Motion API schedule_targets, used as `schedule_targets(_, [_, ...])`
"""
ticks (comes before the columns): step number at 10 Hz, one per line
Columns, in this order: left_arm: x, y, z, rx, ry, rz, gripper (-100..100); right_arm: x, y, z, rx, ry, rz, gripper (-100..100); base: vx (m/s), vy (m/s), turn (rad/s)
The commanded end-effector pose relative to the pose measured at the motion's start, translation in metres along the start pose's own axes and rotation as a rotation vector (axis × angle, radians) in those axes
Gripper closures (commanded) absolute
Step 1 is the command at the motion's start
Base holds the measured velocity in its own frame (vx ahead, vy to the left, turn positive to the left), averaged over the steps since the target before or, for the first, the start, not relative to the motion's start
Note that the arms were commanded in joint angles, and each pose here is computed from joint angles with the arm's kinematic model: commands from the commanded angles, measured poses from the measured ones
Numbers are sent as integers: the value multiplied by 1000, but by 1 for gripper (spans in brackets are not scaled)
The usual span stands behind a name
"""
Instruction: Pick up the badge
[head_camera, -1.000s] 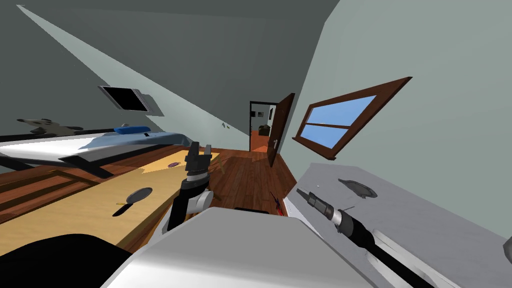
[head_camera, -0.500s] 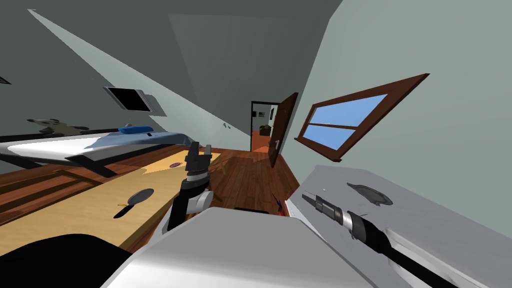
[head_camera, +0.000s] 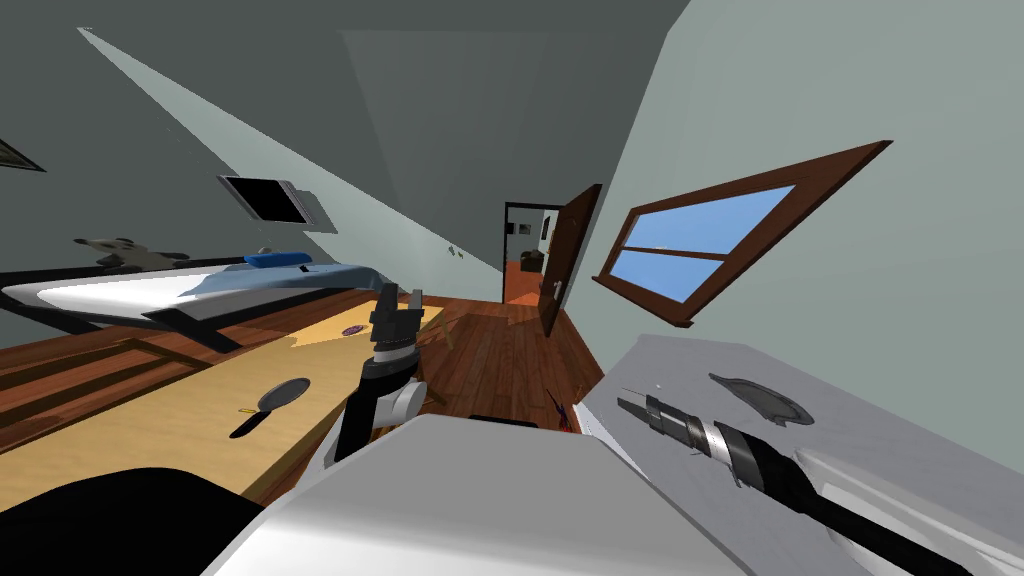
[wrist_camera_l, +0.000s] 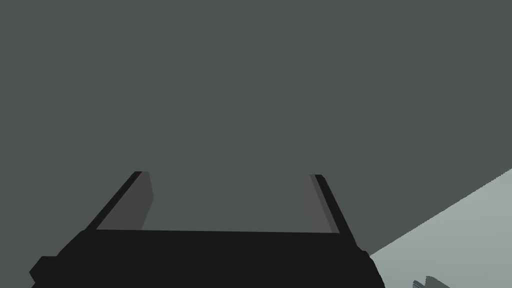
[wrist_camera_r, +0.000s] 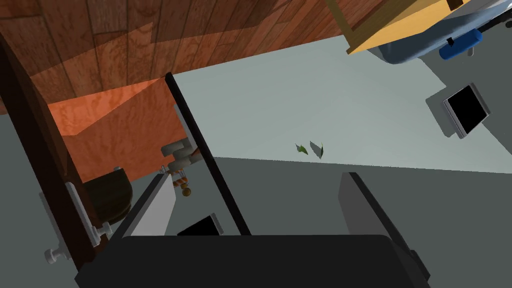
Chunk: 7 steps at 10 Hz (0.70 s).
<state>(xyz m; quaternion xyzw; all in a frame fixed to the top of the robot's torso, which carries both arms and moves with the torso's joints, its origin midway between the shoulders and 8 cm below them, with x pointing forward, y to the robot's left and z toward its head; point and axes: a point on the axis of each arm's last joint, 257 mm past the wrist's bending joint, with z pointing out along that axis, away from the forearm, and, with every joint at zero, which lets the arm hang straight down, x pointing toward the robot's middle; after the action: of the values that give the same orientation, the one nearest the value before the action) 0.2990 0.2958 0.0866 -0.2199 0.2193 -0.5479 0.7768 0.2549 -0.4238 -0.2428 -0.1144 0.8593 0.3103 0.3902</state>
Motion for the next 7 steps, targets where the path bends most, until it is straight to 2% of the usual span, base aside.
schedule_targets(1, [0, 0, 0, 0, 0, 0, 0, 9, -15, -16, 33, 71, -25, -100, 44, 46, 45])
schedule_targets(3, [0, 0, 0, 0, 0, 0, 0, 3, -18, -19, 36, 109, -54, -100, 29, 25, 10])
schedule_targets(4, [0, 0, 0, 0, 0, 0, 0, 9, -31, -34, 63, 165, -71, -100, 28, 25, 42])
schedule_targets(5, [0, 0, 0, 0, 0, 0, 0, 5, -33, -36, 66, 189, -90, -100, 32, 24, 20])
schedule_targets(6, [0, 0, 0, 0, 0, 0, 0, 10, -45, -52, 94, 238, -103, -100, 39, 25, 39])
schedule_targets(7, [0, 0, 0, 0, 0, 0, 0, 4, -47, -54, 96, 266, -125, -100, 33, 13, 16])
